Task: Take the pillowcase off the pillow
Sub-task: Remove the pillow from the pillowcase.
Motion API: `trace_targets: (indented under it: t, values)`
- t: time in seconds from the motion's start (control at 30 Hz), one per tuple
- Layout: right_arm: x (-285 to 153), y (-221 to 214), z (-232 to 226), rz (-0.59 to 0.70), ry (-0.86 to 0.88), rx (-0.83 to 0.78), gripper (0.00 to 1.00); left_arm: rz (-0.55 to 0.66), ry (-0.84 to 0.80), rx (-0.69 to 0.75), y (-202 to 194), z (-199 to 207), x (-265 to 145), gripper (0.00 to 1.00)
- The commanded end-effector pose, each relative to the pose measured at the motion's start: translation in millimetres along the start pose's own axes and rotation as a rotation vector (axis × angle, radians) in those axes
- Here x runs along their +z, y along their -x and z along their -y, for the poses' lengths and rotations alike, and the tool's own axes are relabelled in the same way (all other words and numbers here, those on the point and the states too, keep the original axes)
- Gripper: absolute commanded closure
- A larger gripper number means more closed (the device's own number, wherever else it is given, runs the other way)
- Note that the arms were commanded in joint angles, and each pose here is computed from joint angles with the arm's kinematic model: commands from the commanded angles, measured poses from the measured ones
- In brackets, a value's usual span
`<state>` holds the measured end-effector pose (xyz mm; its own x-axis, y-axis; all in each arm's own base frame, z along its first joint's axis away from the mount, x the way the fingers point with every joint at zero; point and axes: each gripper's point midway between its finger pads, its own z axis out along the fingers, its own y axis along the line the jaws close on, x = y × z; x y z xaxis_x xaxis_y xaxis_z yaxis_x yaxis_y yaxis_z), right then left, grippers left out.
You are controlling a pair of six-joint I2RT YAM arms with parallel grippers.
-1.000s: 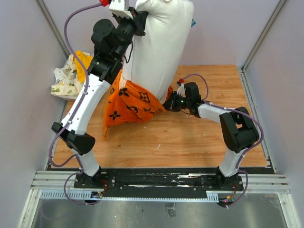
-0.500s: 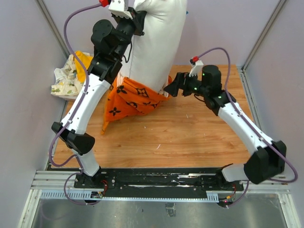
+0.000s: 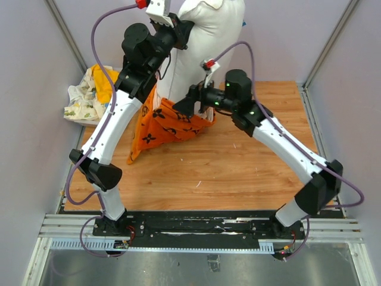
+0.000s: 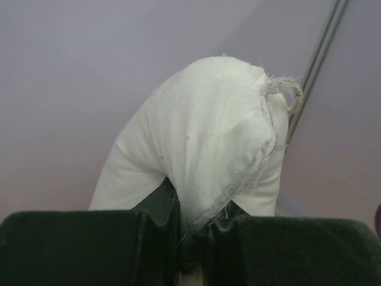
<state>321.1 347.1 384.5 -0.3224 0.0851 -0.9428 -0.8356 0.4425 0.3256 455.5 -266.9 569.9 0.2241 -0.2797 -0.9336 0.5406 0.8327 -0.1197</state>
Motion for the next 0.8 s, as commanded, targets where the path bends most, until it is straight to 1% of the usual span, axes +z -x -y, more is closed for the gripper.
trace_targets:
  t: [0.0, 0.1, 0.23, 0.3, 0.33, 0.43, 0.5, 0.57, 0.6, 0.63, 0.67, 0.77]
  values:
    - [46.7, -22.2, -30.4, -0.061, 0.093, -0.047, 0.13, 0.239, -0.06, -0.01, 89.1, 16.6, -13.2, 1.0]
    - [68.9, -51.1, -32.7, -0.121, 0.113, -0.026, 0.14, 0.239, -0.058, -0.004, 89.5, 16.2, -13.8, 1.0]
    - [86.4, -116.6, -12.5, -0.223, 0.098, 0.048, 0.14, 0.251, -0.057, 0.005, 94.9, 16.3, -15.8, 1.0]
    - [89.4, -149.3, -5.8, -0.281, 0.089, 0.08, 0.16, 0.259, -0.052, 0.008, 97.9, 15.6, -17.0, 1.0]
    - [89.0, -165.6, -5.1, -0.312, 0.088, 0.091, 0.21, 0.261, -0.048, 0.013, 98.3, 14.8, -17.0, 1.0]
    - [86.4, -207.4, -16.6, -0.393, 0.112, 0.103, 0.41, 0.273, -0.03, 0.026, 102.1, 11.6, -17.7, 1.0]
    - [82.8, -233.3, -27.0, -0.449, 0.128, 0.1, 0.57, 0.281, -0.018, 0.034, 104.3, 9.5, -17.7, 1.0]
    - [78.8, -257.3, -32.9, -0.497, 0.128, 0.104, 0.76, 0.295, -0.002, 0.041, 109.1, 6.7, -18.4, 1.0]
    - [76.2, -267.4, -34.7, -0.52, 0.128, 0.108, 0.82, 0.302, 0.006, 0.048, 112.3, 5.6, -19.1, 1.0]
    - [73.9, -276.0, -35.8, -0.54, 0.125, 0.113, 0.86, 0.31, 0.015, 0.053, 116.0, 4.3, -20.3, 1.0]
    - [71.4, -282.3, -35.8, -0.559, 0.12, 0.115, 0.88, 0.317, 0.024, 0.056, 119.4, 3.1, -21.6, 1.0]
    - [65.6, -281.6, -31.2, -0.574, 0.078, 0.096, 0.88, 0.335, 0.05, 0.067, 128.9, -1.0, -26.3, 1.0]
